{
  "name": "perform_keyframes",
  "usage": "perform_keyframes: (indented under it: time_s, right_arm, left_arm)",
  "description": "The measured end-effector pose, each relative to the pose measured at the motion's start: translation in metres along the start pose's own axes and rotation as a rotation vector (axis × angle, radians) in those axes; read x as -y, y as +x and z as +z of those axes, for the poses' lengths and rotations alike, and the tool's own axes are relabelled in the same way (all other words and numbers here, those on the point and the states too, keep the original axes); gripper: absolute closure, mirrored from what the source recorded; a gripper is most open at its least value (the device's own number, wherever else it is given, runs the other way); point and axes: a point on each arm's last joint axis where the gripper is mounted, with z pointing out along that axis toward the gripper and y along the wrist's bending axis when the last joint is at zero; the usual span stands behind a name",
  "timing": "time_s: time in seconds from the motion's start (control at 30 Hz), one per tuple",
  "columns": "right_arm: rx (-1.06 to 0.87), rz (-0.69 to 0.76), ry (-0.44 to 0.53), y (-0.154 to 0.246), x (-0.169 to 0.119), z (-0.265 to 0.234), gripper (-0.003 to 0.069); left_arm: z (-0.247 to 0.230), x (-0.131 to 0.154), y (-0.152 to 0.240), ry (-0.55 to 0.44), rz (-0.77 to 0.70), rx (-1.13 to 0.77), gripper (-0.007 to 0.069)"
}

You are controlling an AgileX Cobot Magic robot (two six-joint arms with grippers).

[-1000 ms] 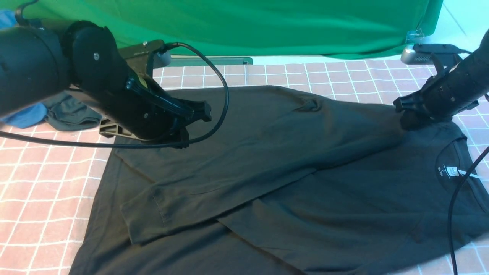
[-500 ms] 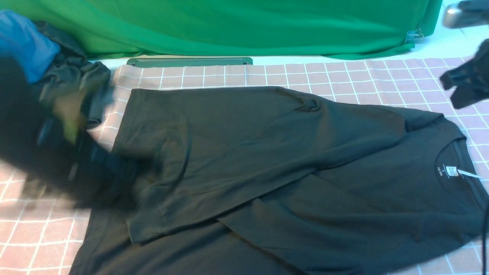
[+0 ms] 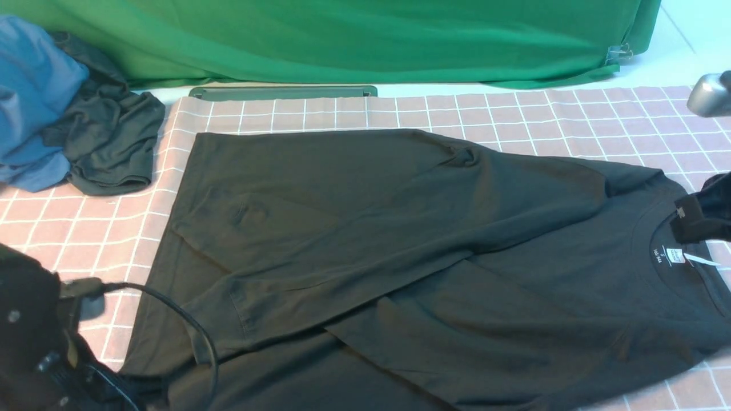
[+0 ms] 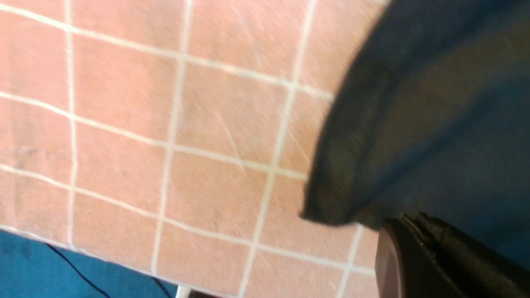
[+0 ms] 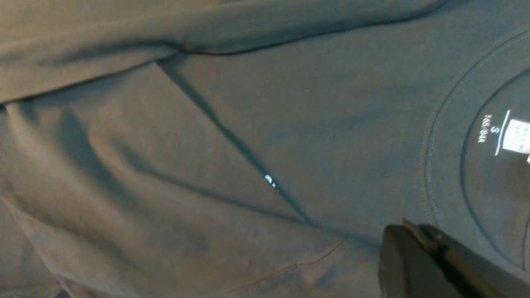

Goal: Fold a long-sleeved shirt over a pink coffee tablecloth.
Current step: 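Grasp the near edge of the shirt at its hem and shoulder corners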

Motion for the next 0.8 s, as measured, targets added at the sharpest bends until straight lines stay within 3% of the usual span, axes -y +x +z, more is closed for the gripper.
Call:
perform_keyframes:
  time_s: [0.2, 0.37, 0.47, 0.73, 0.8]
  right_arm:
    - [0.011, -0.013, -0.023, -0.001, -0.002, 0.000, 0.0620]
    - [0.019, -0.011, -0.043, -0.002, -0.004, 0.000, 0.0620]
    - [0.032, -0.004, -0.047, -0.003, -0.004, 0.000, 0.0620]
    - [0.057, 0.001, -0.046, -0.005, -0.004, 0.000, 0.0620]
    - [0.058, 0.003, -0.047, -0.004, -0.004, 0.001, 0.0620]
  left_arm:
    - [0.015, -0.027, -0.015, 0.064, -0.013, -0.097, 0.0612]
    - [0.017, -0.032, -0.021, 0.118, 0.020, -0.073, 0.0592]
    - [0.022, -0.032, -0.018, 0.123, 0.033, -0.065, 0.0512]
    - [0.035, -0.035, -0.006, 0.109, 0.103, -0.109, 0.0139]
    - [0.036, -0.035, -0.006, 0.106, 0.108, -0.112, 0.0100]
